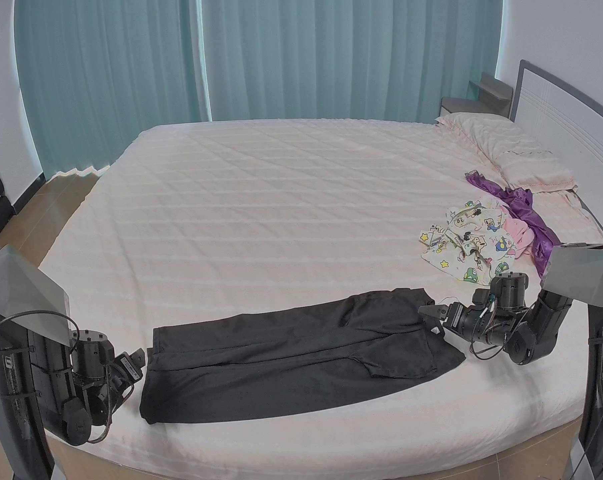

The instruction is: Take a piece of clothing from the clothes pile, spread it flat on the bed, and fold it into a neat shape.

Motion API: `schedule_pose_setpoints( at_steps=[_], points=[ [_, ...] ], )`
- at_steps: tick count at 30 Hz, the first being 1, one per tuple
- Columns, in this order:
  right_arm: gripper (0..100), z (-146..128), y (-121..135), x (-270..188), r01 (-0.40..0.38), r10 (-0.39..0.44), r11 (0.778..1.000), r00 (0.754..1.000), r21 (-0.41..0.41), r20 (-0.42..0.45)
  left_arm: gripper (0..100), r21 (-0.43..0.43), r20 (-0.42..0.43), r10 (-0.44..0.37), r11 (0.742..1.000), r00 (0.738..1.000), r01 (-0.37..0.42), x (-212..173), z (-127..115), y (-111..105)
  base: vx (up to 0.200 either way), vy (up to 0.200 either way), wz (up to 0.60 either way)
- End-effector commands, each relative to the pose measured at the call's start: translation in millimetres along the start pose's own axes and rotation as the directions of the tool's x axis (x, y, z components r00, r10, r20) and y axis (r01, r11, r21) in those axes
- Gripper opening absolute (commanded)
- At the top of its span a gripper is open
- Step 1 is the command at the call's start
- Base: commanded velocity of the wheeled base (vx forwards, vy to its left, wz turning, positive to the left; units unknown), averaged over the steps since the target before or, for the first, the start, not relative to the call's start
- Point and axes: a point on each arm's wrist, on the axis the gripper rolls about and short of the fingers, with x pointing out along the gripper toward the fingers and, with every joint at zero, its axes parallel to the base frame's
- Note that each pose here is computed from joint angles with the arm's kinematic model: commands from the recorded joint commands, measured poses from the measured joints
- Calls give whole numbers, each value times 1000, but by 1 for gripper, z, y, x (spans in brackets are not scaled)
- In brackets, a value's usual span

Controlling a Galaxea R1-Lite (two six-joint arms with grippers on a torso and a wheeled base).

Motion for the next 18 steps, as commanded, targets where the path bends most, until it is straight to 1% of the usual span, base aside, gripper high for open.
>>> schedule_pose_setpoints(
  at_steps=[1,5,10,14,18],
  points=[
    [100,0,0,0,-2,2,1000,1000,-1,2,100,-12,19,-11,1000,1000,11,1,3,-1,200,0,0],
    [100,4,0,-1,-3,3,1000,1000,-3,14,100,-15,-1,-39,999,999,39,1,3,-2,200,0,0],
    [100,5,-1,-1,-1,1,1000,1000,0,18,100,-17,-4,-50,999,999,50,1,2,-3,0,0,0],
    [100,5,-1,-1,0,0,1000,1000,-1,17,100,-49,4,-56,997,998,56,4,3,-5,0,0,0],
    [100,5,-1,-1,-1,1,1000,1000,0,18,100,-48,-5,-48,998,999,48,7,1,-4,0,200,0]
  ],
)
